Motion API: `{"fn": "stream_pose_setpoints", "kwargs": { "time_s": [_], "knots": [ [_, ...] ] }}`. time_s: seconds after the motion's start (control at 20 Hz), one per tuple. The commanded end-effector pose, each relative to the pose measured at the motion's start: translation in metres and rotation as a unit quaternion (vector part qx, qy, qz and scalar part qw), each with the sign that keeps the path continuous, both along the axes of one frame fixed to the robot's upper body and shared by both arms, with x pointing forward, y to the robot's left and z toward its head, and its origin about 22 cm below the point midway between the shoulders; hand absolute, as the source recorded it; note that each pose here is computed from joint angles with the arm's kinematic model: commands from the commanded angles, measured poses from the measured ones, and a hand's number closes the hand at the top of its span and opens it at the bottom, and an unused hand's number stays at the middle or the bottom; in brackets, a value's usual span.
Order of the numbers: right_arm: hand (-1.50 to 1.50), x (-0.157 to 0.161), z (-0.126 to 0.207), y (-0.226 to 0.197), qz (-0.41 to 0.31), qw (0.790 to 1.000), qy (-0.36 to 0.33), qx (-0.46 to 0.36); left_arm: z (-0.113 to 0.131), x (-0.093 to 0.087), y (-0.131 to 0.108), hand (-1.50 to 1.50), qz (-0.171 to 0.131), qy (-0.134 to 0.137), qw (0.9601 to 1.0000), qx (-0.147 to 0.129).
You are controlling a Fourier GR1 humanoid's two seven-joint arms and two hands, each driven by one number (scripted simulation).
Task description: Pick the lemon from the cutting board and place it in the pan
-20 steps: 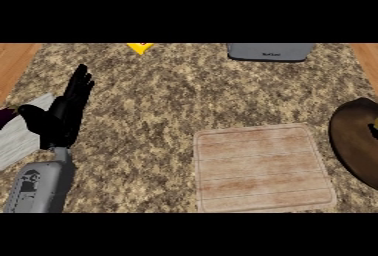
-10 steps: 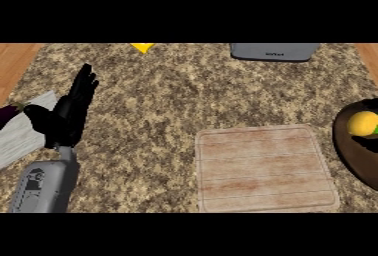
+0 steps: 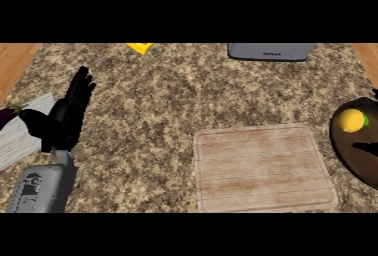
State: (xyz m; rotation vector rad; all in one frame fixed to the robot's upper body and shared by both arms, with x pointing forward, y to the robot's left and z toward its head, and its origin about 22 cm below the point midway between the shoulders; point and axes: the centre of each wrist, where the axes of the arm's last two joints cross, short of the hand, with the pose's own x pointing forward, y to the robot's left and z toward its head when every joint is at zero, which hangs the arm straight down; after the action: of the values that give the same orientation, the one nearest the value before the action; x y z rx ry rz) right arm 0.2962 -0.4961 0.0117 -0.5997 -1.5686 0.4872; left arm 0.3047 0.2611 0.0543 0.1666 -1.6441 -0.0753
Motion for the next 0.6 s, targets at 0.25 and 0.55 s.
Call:
{"fn": "stream_pose_setpoints", "kwargs": {
  "time_s": [0.25, 0.55],
  "knots": [
    [-1.50, -0.052, 0.002, -0.047, -0.006, 0.985, -0.071, 0.159, 0.000, -0.002, -0.005, 0.00, 0.013, 0.006, 0.9999, -0.002],
    [-1.50, -0.106, 0.015, -0.086, 0.050, 0.972, -0.066, 0.221, -0.003, -0.014, 0.013, 0.00, 0.028, 0.011, 0.9995, -0.005]
  ]
}}
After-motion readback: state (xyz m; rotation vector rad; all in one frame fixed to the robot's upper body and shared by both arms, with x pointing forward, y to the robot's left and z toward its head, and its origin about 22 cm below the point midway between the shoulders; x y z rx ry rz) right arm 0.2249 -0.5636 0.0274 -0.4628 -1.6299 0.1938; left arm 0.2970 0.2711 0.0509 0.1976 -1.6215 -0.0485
